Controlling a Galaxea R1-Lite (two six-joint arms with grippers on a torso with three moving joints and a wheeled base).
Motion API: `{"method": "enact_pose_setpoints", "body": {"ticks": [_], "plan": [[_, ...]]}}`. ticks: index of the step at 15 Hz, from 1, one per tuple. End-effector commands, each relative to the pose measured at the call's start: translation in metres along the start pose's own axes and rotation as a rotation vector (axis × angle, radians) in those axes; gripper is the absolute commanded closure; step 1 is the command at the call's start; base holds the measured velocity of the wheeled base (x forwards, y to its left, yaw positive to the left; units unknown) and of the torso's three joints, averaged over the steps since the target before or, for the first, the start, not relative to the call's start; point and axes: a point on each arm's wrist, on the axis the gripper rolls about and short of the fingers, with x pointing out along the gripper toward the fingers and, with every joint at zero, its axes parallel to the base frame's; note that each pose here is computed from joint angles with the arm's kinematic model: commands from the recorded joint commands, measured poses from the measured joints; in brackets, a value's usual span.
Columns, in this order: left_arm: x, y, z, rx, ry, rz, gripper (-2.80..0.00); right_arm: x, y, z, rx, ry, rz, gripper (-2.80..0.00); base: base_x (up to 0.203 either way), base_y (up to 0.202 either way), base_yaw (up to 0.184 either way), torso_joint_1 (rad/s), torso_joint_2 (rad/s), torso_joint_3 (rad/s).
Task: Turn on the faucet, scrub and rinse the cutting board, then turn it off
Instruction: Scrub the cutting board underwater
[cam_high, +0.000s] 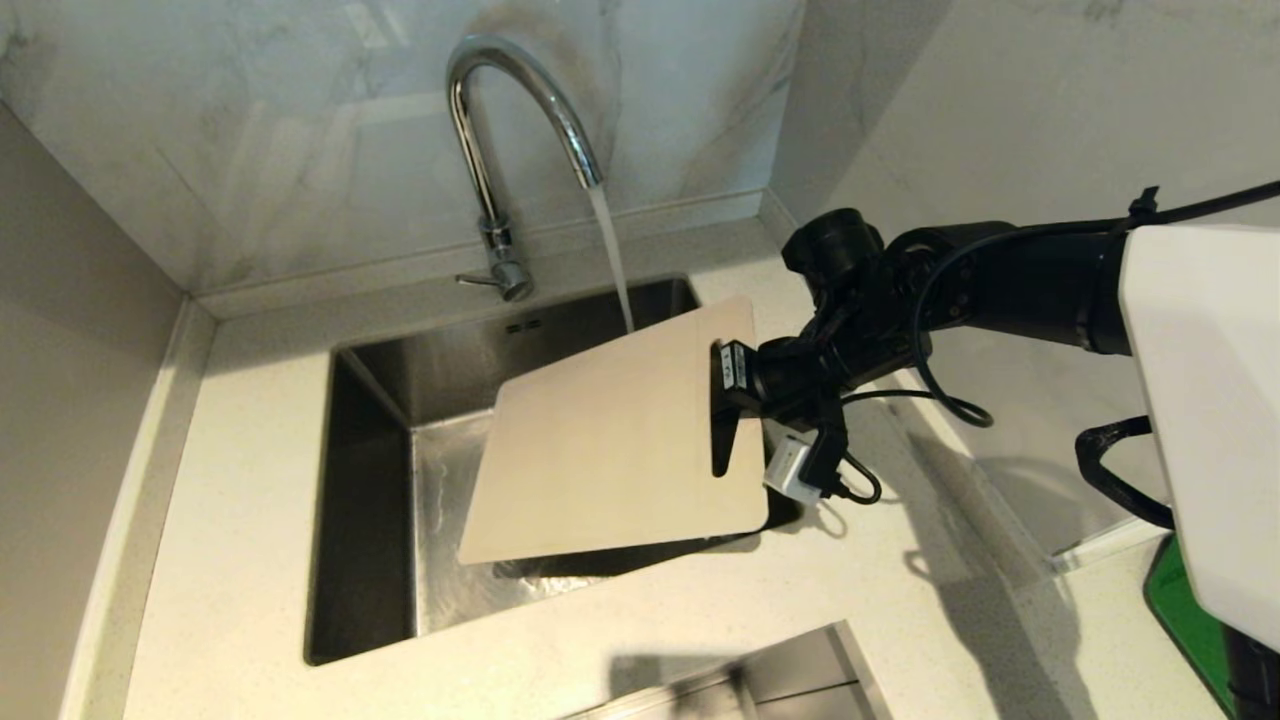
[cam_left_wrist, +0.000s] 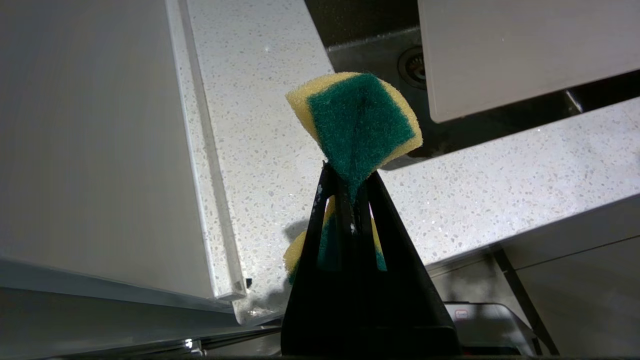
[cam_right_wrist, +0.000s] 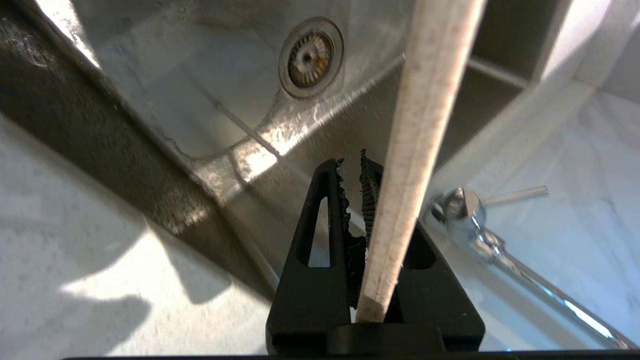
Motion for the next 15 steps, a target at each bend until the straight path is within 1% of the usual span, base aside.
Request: {"method": "enact_pose_setpoints", "body": {"ticks": [1,4,6,9,12,15], "plan": [[0.000,0.000,-0.001,0.000,0.004,0.000,0.00,0.005,0.004,-0.002,-0.015,0.004,-0.002,0.00,0.000,0.000,0.000,0.000,0.00,0.000],[0.000,0.000,-0.001,0.000,0.004,0.000,0.00,0.002,0.014,-0.011,-0.019,0.061,-0.001,0.00,0.000,0.000,0.000,0.000,0.00,0.000],[0.000,0.000,-0.001,0.000,0.004,0.000,0.00,0.006,0.019,-0.012,-0.011,0.058,0.005,0.00,0.000,0.000,0.000,0.000,0.00,0.000],[0.000,0.000,-0.001,-0.001,0.004,0.001,0.00,0.005,0.017,-0.017,-0.040,0.106,-0.014,0.00,0.000,0.000,0.000,0.000,0.00,0.000],[0.000,0.000,-0.001,0.000,0.004,0.000,0.00,0.003,0.016,-0.017,-0.042,0.110,-0.015,0.00,0.000,0.000,0.000,0.000,0.00,0.000],[0.000,0.000,-0.001,-0.001,0.004,0.001,0.00,0.003,0.015,-0.020,-0.055,0.132,-0.024,0.00,0.000,0.000,0.000,0.000,0.00,0.000]]}}
